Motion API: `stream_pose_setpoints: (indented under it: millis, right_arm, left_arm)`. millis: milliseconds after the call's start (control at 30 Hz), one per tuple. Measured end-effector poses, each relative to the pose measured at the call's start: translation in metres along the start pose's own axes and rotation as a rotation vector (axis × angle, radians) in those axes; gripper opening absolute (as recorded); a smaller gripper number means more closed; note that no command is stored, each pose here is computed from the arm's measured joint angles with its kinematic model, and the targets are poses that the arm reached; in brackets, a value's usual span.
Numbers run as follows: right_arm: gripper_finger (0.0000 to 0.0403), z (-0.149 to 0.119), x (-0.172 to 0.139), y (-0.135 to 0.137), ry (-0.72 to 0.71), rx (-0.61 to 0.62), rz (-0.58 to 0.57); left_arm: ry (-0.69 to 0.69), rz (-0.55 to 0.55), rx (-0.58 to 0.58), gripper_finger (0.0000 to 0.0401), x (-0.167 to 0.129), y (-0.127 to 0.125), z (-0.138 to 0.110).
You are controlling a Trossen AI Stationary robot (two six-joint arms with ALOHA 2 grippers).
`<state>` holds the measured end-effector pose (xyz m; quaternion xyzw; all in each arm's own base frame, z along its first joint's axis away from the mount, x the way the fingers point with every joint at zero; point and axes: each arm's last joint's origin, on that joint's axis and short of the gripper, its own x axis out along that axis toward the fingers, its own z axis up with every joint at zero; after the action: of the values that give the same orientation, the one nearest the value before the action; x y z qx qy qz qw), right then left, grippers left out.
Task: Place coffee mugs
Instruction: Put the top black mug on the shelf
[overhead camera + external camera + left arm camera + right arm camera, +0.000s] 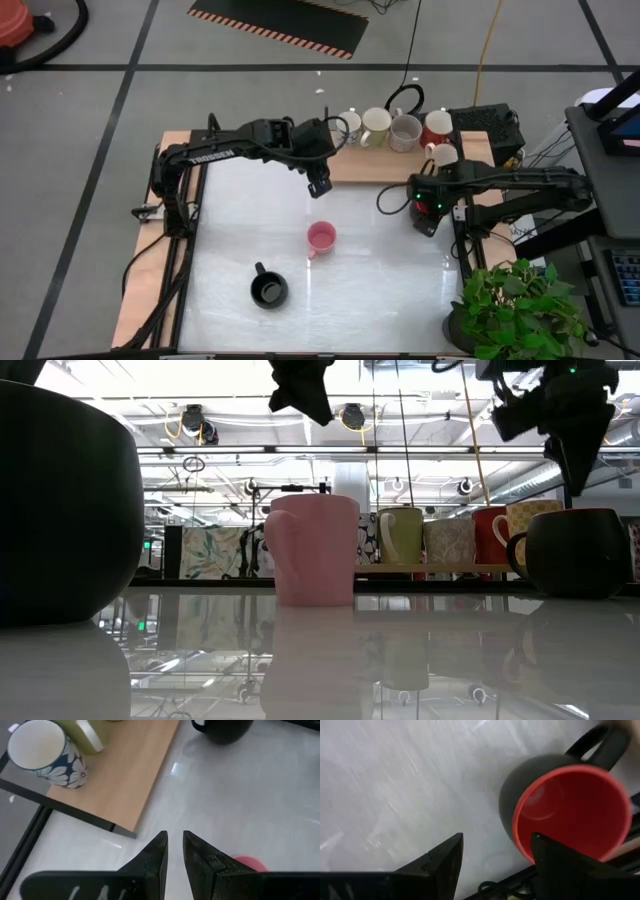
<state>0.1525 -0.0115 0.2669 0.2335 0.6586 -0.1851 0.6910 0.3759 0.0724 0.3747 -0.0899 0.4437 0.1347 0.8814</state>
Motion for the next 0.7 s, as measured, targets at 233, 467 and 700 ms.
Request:
stream_pose_setpoints:
  millis: [233, 467, 700]
  right_arm:
    - [0.0224, -0.004, 0.022, 0.006, 0.016, -0.013, 0.021]
    - [0.0221, -0.008, 0.051, 0.011, 0.002, -0.013, 0.023]
    - [0.0182, -0.015, 0.071, 0.006, 0.029, 0.071, -0.018]
  left_arm:
    - [0.043, -0.025, 0.044, 0.0063, -0.001, -0.019, -0.007]
    - [0.057, -0.055, 0.083, 0.0063, -0.004, -0.04, -0.012]
    - [0.059, -0.07, -0.008, 0.0063, -0.005, -0.054, -0.015]
